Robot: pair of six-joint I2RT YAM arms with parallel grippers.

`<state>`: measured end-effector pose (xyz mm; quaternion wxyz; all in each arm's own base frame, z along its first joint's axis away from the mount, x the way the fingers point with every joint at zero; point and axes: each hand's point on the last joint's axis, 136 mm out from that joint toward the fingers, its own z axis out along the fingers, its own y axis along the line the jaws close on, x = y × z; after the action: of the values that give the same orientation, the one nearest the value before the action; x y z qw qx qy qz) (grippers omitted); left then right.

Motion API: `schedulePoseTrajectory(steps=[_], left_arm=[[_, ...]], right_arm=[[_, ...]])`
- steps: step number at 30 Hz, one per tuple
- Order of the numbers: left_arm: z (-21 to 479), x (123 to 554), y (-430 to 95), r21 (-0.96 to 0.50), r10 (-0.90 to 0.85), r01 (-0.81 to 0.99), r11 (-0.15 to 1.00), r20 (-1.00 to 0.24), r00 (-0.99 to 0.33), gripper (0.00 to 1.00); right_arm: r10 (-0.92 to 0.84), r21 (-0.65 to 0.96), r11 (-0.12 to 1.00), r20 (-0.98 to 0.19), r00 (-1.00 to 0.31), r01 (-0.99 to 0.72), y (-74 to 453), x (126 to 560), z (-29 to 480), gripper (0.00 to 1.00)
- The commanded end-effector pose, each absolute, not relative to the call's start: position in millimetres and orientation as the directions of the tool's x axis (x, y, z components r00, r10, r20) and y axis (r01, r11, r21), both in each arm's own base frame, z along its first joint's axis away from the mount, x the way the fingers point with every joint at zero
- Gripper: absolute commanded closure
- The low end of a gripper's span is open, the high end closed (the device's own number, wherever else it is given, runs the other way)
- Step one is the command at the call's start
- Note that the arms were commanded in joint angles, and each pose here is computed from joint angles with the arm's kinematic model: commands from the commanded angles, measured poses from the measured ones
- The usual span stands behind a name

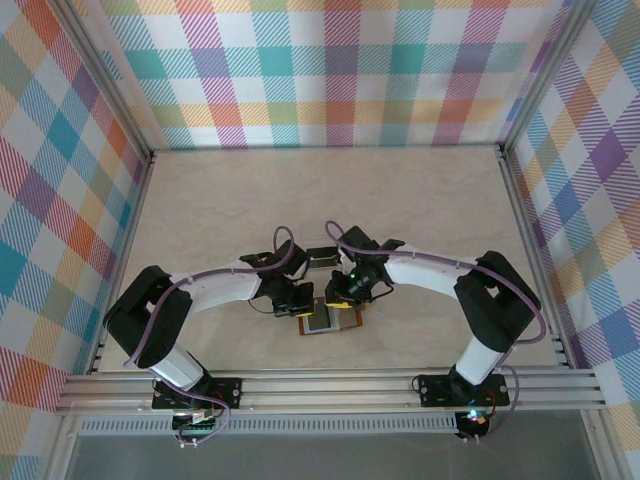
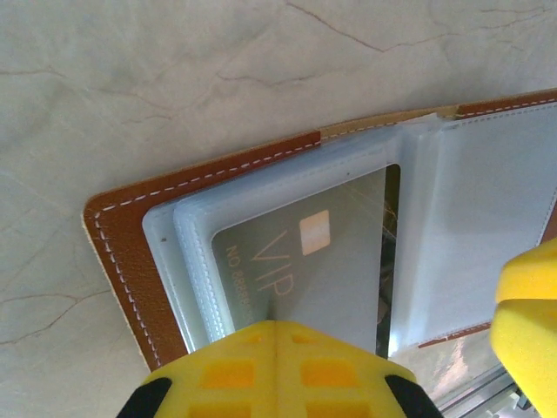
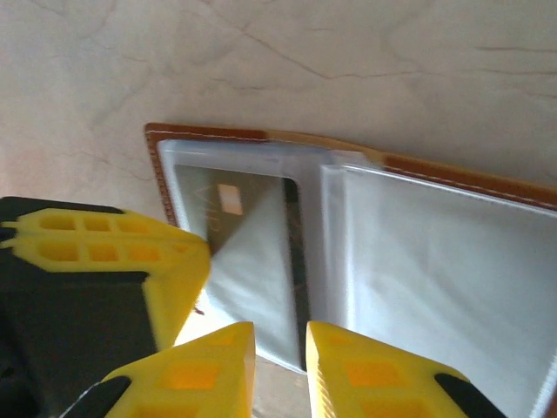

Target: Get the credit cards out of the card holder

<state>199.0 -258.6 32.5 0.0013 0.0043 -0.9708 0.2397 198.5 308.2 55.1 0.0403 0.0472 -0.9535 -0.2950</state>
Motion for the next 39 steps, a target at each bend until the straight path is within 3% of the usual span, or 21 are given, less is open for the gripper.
schedulePoseTrajectory(steps=[1, 10, 22, 30, 39], left_arm=[[34, 196, -256, -0.439, 0.002, -0.002, 0.898, 0.008, -1.0, 1.0], [34, 195, -254, -0.431, 0.006, 0.0, 0.902, 0.012, -1.0, 1.0], [31, 193, -250, -0.407, 0.014, 0.006, 0.913, 0.018, -1.0, 1.0], [29, 199, -238, -0.33, 0.027, 0.03, 0.943, -0.012, -1.0, 1.0], [37, 212, -239, -0.329, 0.035, 0.043, 0.943, -0.03, -0.999, 1.0]], right_arm=[[-0.139, 0.634, 0.771, 0.07, -0.988, -0.063, 324, 198, 55, 0.77], [-0.14, 0.632, 0.774, 0.102, -0.985, -0.044, 329, 203, 34, 0.78], [-0.11, 0.43, 0.9, 0.066, -0.992, -0.072, 290, 208, 16, 0.78], [-0.118, 0.569, 0.818, 0.03, -0.993, -0.08, 314, 210, 51, 0.73], [-0.112, 0.55, 0.832, 0.046, -0.993, -0.068, 307, 208, 45, 0.7]])
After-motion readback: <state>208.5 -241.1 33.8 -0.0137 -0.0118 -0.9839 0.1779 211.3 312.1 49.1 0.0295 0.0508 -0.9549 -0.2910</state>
